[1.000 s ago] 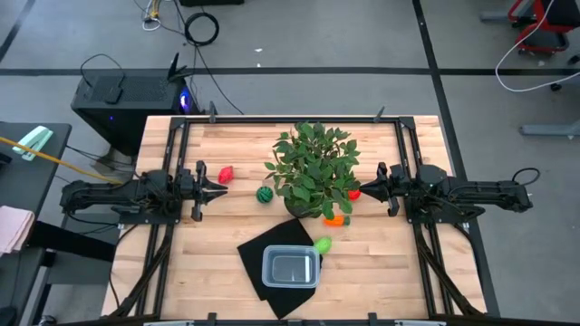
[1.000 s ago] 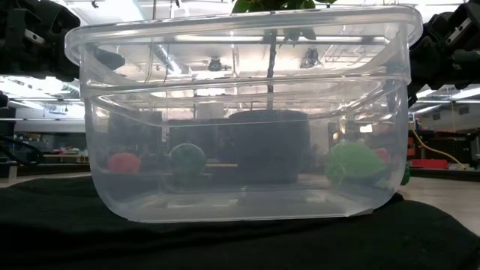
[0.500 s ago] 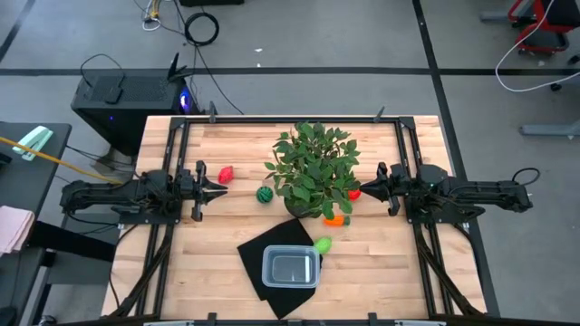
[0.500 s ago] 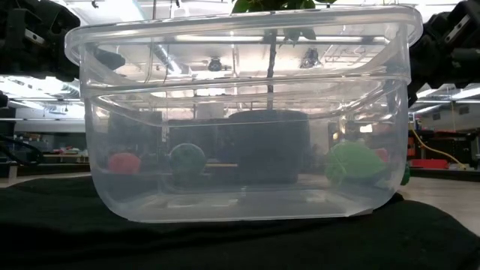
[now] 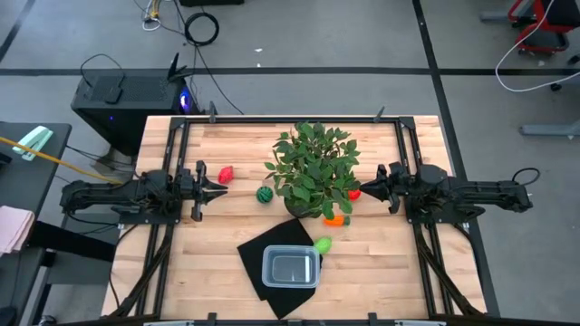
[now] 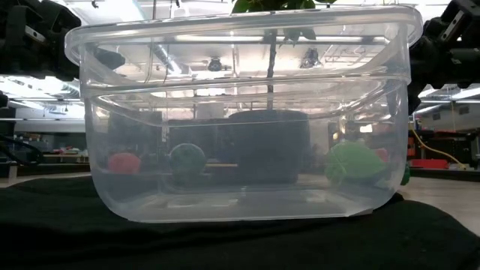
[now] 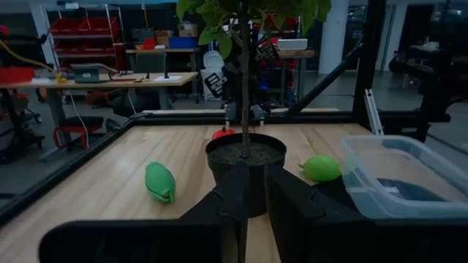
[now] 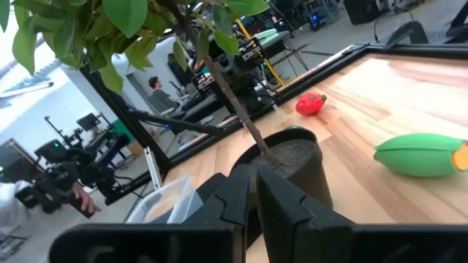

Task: Pick and placing Produce into tupperware
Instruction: Put the red apple into the transparent bin

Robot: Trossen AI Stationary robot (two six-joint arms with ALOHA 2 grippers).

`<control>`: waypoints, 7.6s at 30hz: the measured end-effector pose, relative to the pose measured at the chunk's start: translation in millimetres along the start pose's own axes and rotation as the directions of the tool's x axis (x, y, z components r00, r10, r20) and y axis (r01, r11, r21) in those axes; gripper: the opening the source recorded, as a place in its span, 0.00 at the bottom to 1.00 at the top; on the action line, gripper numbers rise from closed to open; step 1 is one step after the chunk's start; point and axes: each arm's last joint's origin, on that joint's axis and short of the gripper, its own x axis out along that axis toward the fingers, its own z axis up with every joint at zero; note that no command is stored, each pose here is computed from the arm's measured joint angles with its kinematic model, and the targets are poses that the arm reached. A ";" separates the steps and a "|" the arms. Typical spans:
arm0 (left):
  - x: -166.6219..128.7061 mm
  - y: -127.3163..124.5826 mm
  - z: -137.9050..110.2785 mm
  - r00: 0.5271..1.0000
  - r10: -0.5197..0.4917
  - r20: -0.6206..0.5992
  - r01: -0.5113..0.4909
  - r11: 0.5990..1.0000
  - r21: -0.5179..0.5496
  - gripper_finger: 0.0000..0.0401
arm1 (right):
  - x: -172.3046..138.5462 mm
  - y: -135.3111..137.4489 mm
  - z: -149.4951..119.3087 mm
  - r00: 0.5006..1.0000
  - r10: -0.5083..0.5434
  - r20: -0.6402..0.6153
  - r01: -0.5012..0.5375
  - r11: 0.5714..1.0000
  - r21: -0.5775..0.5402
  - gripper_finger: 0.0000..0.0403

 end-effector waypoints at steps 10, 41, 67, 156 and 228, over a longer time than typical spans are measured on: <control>0.0 0.0 1.4 1.000 0.000 0.015 0.000 1.000 -0.009 0.14 | 0.0 0.0 0.0 1.000 0.000 0.000 0.000 0.999 0.048 0.08; -17.1 6.8 53.5 0.807 0.240 0.539 -0.181 0.970 -0.160 0.12 | -7.1 10.0 32.1 0.891 -0.091 0.444 -0.031 0.965 0.261 0.08; -25.1 10.4 62.2 0.708 0.359 0.608 -0.176 0.924 -0.341 0.20 | -45.5 89.3 157.0 0.790 -0.110 0.603 0.209 0.973 -0.096 0.08; 70.3 35.3 163.0 0.291 0.414 -0.863 -0.687 0.718 0.112 0.75 | 63.1 17.9 42.3 0.381 -0.607 -0.697 0.367 0.792 -0.489 0.93; 70.4 35.3 162.9 0.292 0.414 -0.862 -0.689 0.716 0.111 0.74 | 106.0 -22.4 5.0 0.198 -0.682 -0.704 0.296 0.727 -0.620 0.73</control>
